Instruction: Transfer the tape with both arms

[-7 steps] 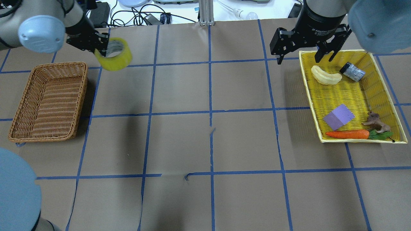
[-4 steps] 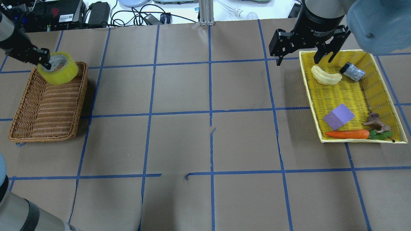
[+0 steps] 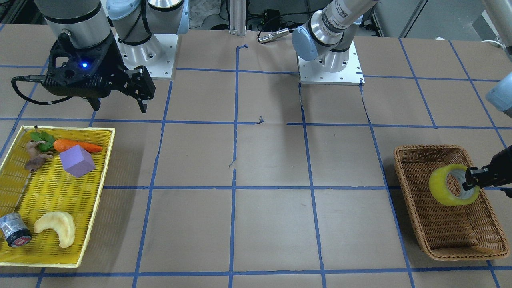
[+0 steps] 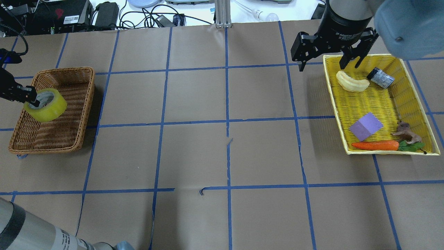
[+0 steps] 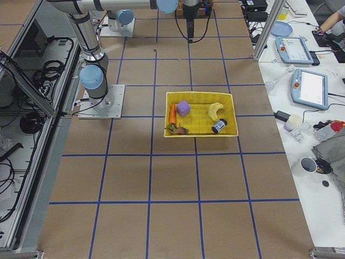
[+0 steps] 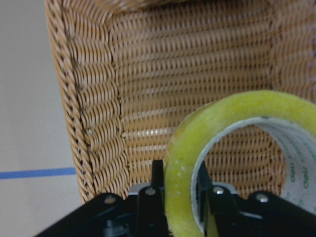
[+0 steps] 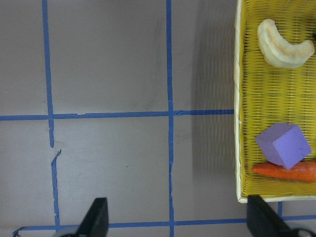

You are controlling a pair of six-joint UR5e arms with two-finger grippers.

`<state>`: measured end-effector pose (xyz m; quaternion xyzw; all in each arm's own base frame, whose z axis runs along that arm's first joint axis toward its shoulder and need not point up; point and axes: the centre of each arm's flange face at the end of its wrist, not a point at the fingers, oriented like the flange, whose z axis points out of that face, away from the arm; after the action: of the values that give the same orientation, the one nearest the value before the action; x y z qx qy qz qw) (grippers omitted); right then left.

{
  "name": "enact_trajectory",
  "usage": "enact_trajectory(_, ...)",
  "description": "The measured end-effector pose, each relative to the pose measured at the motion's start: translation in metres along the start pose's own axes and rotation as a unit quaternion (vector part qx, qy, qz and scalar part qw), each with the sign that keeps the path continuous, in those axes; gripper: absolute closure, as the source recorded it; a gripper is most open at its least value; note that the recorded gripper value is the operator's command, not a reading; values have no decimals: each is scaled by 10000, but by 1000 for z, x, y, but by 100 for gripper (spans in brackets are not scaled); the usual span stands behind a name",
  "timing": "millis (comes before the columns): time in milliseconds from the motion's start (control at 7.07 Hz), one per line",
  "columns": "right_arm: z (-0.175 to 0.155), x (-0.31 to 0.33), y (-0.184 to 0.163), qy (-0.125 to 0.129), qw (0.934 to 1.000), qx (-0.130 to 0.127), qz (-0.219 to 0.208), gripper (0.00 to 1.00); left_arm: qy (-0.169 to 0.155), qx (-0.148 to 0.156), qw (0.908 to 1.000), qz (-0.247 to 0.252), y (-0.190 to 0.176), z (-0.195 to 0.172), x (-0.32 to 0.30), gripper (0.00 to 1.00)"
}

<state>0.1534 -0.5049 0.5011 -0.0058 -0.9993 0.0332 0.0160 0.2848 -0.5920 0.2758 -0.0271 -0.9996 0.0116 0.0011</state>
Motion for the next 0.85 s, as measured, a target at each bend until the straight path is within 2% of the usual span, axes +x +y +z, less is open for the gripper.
enact_trajectory(425,0,0,0,-6,10000,-1,-2,0,-137,82,9999,8,1,-19,1,0)
enact_trajectory(566,1,0,0,-5,10000,-6,-2,0,-153,88,9998,-43,5,-40,10,0)
enact_trajectory(849,1,0,0,-11,10000,-2,0,0,-75,-47,9975,-697,29,-110,48,0)
